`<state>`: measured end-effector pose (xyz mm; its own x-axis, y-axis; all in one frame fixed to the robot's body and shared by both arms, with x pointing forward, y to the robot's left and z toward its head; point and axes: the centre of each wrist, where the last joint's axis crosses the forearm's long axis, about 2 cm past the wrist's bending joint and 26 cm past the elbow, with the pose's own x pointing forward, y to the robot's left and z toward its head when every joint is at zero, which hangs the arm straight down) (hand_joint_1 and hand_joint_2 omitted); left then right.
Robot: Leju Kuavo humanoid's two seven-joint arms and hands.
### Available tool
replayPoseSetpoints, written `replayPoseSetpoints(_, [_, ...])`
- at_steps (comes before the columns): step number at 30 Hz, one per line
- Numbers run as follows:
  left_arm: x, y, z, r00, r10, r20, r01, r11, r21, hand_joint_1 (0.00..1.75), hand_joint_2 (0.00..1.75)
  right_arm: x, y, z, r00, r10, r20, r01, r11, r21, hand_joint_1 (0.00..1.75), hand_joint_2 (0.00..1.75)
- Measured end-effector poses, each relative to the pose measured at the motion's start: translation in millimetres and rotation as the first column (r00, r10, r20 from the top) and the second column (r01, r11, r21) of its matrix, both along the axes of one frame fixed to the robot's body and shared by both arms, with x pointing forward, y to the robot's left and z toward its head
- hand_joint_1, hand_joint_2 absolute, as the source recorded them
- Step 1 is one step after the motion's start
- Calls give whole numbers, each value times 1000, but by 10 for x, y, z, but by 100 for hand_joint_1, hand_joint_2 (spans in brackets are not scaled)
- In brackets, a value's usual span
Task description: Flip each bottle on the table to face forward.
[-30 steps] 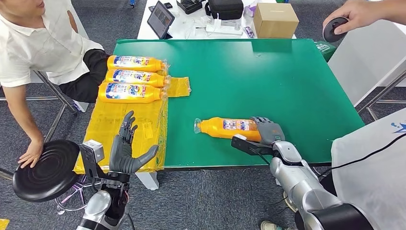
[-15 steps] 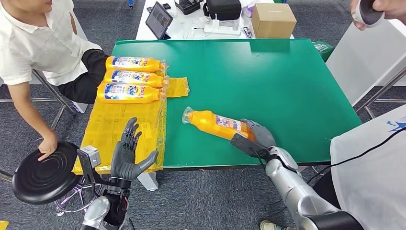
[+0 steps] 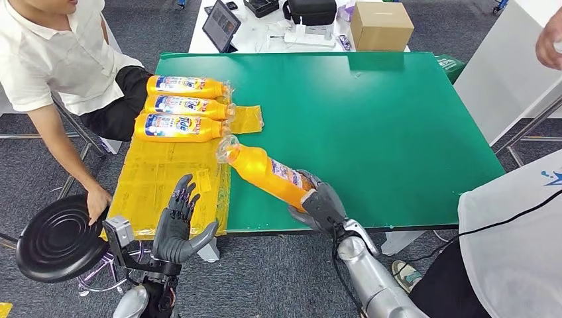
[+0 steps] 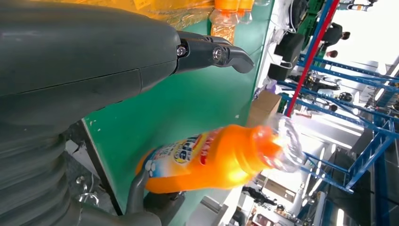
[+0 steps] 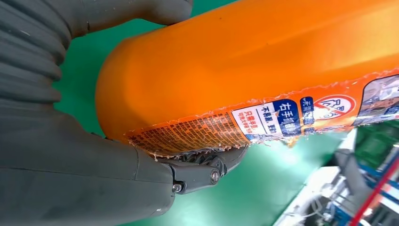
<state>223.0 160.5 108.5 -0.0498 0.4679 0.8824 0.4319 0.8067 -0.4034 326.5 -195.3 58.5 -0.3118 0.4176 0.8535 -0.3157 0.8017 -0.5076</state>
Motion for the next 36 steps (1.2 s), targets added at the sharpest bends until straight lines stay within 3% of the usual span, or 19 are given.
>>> replayPoseSetpoints(15, [84,-56,-5,998,-65,19,65,998,5,0,175,-301,712,169,956,289,43,-292,951,105,175,175])
replayPoseSetpoints(33, [72,-110,-20,991,-130,25,132,988,-85,0,175,-448,949,176,911,411,37,-412,907,85,175,175])
replayPoseSetpoints(34, [70,-113,-19,991,-134,26,136,986,-93,21,175,-452,956,176,910,413,37,-415,906,85,175,175])
replayPoseSetpoints(36, [65,-118,-8,989,-142,33,145,983,-115,109,175,-460,969,176,908,417,37,-419,904,87,175,175])
